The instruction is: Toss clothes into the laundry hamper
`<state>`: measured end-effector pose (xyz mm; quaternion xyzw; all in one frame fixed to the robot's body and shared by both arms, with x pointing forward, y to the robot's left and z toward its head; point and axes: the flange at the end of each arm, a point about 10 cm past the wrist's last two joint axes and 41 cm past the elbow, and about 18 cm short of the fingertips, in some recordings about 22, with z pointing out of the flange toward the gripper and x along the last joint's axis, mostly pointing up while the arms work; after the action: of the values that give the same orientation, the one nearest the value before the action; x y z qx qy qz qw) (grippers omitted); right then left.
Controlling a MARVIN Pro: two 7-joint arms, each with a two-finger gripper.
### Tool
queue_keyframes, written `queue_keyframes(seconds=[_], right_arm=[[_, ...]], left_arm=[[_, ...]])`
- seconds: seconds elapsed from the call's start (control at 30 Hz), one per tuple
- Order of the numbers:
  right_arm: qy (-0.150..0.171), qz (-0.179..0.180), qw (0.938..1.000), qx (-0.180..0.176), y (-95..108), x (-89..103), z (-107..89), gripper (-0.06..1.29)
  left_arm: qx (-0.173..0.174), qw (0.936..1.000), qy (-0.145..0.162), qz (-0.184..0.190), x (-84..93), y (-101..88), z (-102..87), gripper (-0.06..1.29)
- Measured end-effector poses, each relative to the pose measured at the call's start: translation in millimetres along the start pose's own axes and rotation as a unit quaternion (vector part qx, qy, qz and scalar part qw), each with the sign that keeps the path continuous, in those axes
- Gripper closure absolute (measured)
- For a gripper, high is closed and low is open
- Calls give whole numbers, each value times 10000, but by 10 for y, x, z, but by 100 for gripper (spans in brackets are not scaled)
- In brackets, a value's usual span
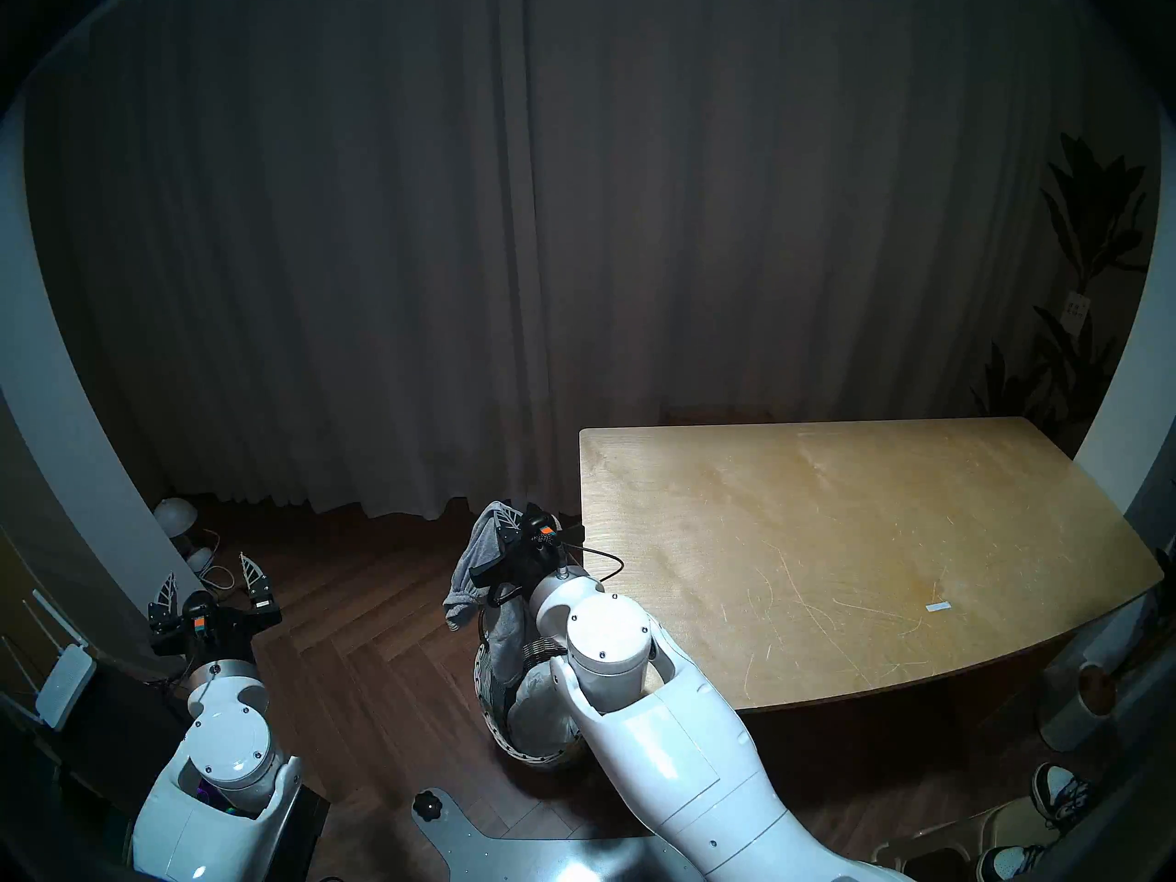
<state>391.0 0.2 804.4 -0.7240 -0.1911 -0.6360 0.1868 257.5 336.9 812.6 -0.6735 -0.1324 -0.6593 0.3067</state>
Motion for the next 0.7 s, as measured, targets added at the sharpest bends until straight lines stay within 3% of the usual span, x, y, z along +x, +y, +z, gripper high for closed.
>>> queue_keyframes(seconds=[0.7], right_arm=[[-699, -233, 9965, -393, 9, -309, 600, 126]], left_arm=[[5, 10000, 20, 6, 8, 3, 5, -2]])
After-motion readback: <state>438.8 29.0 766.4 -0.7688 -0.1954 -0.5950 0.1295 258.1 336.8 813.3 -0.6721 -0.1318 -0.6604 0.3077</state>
